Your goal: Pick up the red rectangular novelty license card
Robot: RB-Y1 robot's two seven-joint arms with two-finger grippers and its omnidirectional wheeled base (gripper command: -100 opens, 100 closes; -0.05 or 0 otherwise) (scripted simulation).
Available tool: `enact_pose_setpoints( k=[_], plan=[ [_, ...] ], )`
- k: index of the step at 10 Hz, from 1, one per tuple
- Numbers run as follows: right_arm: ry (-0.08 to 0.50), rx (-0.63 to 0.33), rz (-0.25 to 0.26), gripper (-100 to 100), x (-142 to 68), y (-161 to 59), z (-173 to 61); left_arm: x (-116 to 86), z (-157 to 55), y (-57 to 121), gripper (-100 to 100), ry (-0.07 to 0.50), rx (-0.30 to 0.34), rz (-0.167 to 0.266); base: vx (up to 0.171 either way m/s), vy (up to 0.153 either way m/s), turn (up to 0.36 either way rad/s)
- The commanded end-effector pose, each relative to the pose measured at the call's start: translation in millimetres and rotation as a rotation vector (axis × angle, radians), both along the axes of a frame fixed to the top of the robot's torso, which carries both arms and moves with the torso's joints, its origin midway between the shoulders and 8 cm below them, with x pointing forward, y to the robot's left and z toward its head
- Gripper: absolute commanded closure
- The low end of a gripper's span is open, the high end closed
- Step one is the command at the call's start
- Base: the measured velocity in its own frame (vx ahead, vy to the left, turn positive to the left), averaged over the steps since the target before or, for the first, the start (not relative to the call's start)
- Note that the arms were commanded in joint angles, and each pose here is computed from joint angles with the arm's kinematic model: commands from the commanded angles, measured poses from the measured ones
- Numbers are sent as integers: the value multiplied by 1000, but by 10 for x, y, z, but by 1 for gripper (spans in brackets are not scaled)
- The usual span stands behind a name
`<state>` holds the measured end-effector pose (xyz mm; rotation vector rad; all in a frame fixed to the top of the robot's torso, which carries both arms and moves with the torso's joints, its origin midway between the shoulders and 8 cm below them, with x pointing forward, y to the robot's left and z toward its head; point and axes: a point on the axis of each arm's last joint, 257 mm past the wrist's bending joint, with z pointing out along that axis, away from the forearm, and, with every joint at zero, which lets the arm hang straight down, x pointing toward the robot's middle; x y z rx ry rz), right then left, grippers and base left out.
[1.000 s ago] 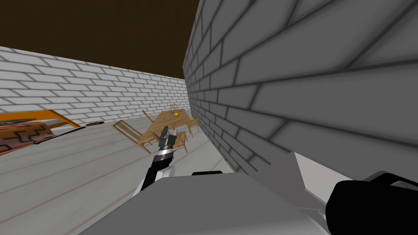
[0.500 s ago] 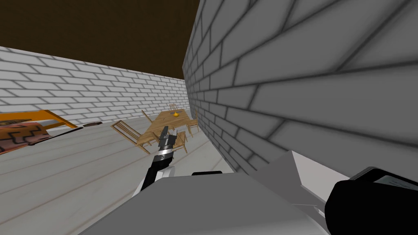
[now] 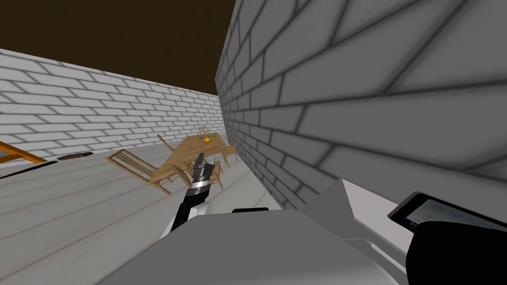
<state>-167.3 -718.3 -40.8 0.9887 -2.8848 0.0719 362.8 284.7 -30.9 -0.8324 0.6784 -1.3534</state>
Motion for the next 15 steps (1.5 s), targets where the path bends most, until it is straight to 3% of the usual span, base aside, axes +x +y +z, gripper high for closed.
enact_pose_setpoints(
  k=[1, 2, 3, 4, 6, 7, 8, 9, 10, 12, 13, 14, 15],
  plan=[
    [13, 25, 26, 100, 47, 22, -76, 0, 0, 0, 0, 0, 0, 0, 62, -17, -159],
    [-17, 53, 90, 100, 399, -17, -154, 1, 1, -1, 0, 0, 0, 0, 83, -16, -369],
    [-31, 58, 123, 100, 539, -44, -223, 0, 0, 0, 0, 0, 0, 0, 94, -21, -419],
    [1, 46, 114, 100, 429, -75, -180, 0, 0, 0, 0, 0, 0, 0, 50, -1, -77],
    [10, 62, 126, 100, 435, -41, -218, 1, 1, -2, 0, 0, 0, 0, -6, 3, 42],
    [-13, 91, 195, 100, 800, -58, -301, 1, 1, -2, 0, 0, 0, 0, 59, -38, -363],
    [-23, 85, 222, 100, 911, -87, -314, 0, 0, 0, 0, 0, 0, 0, 88, -23, -401],
    [4, 86, 224, 100, 841, -93, -310, 0, 0, 0, 0, 0, 0, 0, 52, 12, -114],
    [-27, 108, 283, 100, 1208, -83, -353, 1, 1, -1, 0, 0, 0, 0, 100, 5, -380],
    [22, 101, 312, 100, 1183, -130, -345, 0, 0, -1, 0, 0, 0, 0, 81, 5, -231],
    [9, 99, 318, 100, 1231, -133, -352, 1, 1, -1, 0, 0, 0, 0, -2, -4, 53],
    [-8, 111, 374, 100, 1552, -119, -341, 1, 1, -2, 0, 0, 0, 0, 62, -14, -293],
    [-30, 105, 404, 100, 1721, -127, -355, 1, 0, 0, 0, 0, 0, 0, 94, -12, -418]
  ],
)
